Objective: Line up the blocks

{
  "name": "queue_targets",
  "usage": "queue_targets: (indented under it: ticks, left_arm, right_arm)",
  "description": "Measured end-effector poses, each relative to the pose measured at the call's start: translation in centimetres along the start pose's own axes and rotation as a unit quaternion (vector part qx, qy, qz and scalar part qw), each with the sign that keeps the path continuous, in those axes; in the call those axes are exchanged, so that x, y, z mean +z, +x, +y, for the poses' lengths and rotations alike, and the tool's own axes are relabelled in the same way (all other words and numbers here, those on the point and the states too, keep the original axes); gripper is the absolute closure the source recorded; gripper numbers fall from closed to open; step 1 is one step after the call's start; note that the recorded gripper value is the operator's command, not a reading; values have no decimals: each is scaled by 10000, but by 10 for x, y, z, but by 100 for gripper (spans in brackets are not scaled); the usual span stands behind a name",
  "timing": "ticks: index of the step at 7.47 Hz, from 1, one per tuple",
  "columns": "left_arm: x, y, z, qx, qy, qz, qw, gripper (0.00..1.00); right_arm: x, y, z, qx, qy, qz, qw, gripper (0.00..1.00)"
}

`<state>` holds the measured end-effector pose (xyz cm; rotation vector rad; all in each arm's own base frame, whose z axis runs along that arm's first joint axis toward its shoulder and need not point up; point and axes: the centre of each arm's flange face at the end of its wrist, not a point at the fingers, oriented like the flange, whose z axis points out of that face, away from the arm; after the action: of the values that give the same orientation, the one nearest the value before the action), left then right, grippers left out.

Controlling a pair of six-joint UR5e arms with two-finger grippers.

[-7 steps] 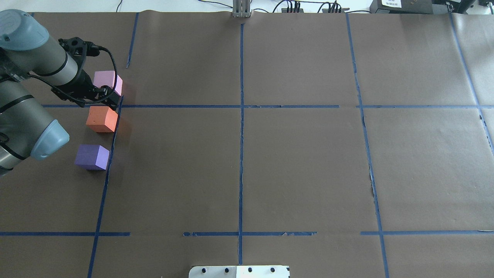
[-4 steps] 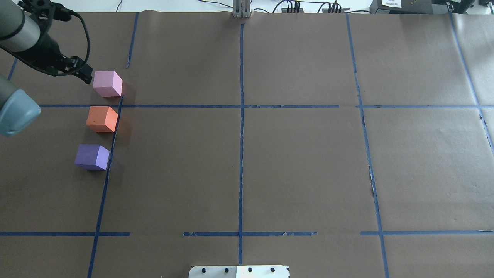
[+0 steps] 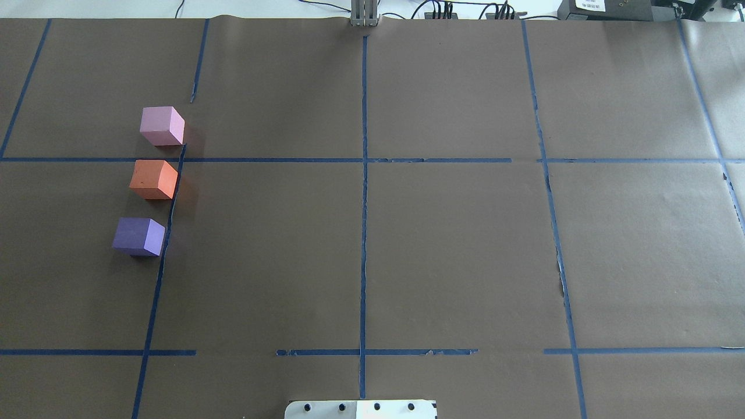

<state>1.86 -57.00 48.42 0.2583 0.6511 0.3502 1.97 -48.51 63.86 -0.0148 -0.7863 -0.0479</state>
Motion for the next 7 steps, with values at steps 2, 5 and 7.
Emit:
queue_targets:
  ticks: [2, 5, 7]
  left_arm:
    - [33, -64, 82, 22, -369, 253, 9990, 0]
    - [52, -91, 125, -217, -576, 375, 9974, 0]
    - [57, -113, 139, -515, -597, 455, 9959, 0]
  right_arm:
    - [0, 0, 0, 1, -2, 0, 10000, 0]
    - [0, 0, 0, -1, -3, -3, 10000, 0]
    - [0, 0, 0, 2, -2, -2, 10000, 0]
